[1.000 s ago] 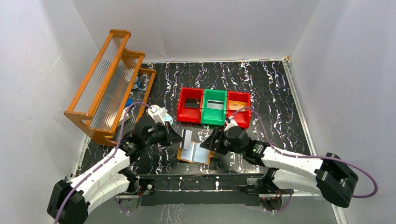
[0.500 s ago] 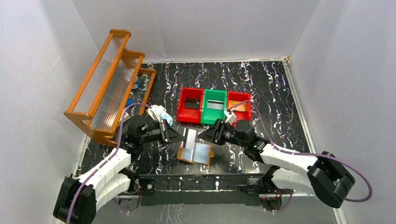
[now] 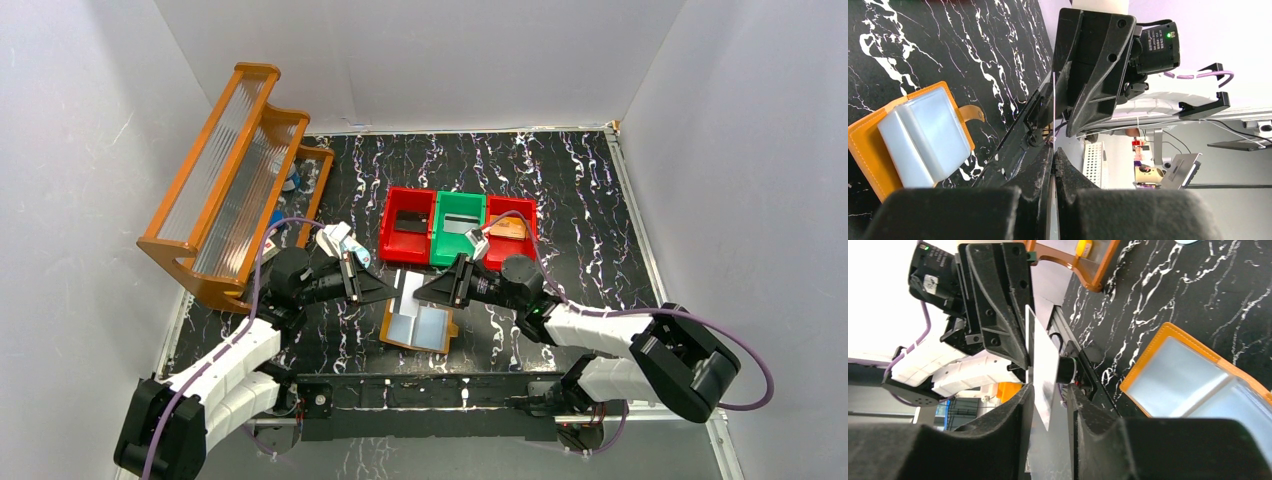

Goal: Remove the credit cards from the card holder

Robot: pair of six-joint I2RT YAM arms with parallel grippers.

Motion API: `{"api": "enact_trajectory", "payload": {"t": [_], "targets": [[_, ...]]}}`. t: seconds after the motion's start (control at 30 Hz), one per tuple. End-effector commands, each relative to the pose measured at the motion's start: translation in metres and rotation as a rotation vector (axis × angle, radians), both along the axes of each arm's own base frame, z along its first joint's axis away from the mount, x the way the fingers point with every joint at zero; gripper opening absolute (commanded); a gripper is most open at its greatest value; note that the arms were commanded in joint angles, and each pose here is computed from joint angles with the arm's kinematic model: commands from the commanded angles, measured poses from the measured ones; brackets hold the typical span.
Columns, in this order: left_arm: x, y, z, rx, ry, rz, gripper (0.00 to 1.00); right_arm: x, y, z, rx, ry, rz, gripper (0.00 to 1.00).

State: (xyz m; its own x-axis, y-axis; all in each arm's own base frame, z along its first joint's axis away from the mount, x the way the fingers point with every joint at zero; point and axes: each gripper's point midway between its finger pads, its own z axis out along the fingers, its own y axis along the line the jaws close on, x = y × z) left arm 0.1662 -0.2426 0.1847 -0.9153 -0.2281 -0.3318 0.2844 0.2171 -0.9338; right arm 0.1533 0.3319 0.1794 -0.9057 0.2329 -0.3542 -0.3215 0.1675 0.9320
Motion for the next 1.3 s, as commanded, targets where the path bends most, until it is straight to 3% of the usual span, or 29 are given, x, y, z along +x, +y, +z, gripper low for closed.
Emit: {"api": "enact_trajectory", "payload": {"t": [0.0, 0.17, 0.53, 0.87, 1.0, 1.1, 1.27], "targets": [[-0.003, 0.0, 0.004, -0.029, -0.018, -0.022, 0.0, -0.012, -0.002, 0.016, 0.099, -0.047, 0.052, 0.34], [-0.001, -0.001, 0.003, -0.052, -0.013, -0.017, 0.0, -0.016, -0.003, 0.019, 0.147, -0.03, 0.068, 0.29], [-0.006, -0.002, 0.002, -0.064, -0.009, -0.05, 0.0, -0.008, 0.003, 0.022, 0.17, -0.024, 0.053, 0.31], [-0.007, -0.001, 0.0, -0.073, -0.006, -0.041, 0.0, -0.01, 0.008, 0.026, 0.215, -0.012, 0.089, 0.26], [-0.008, -0.001, -0.004, -0.069, 0.006, -0.041, 0.01, -0.011, 0.008, 0.025, 0.215, -0.006, 0.095, 0.12], [-0.007, 0.0, -0.012, -0.057, 0.024, -0.025, 0.24, -0.01, 0.004, 0.018, 0.192, 0.003, 0.083, 0.01], [-0.003, 0.004, -0.025, 0.017, 0.038, 0.019, 0.74, 0.002, -0.005, -0.002, 0.061, 0.013, 0.008, 0.0]]}}
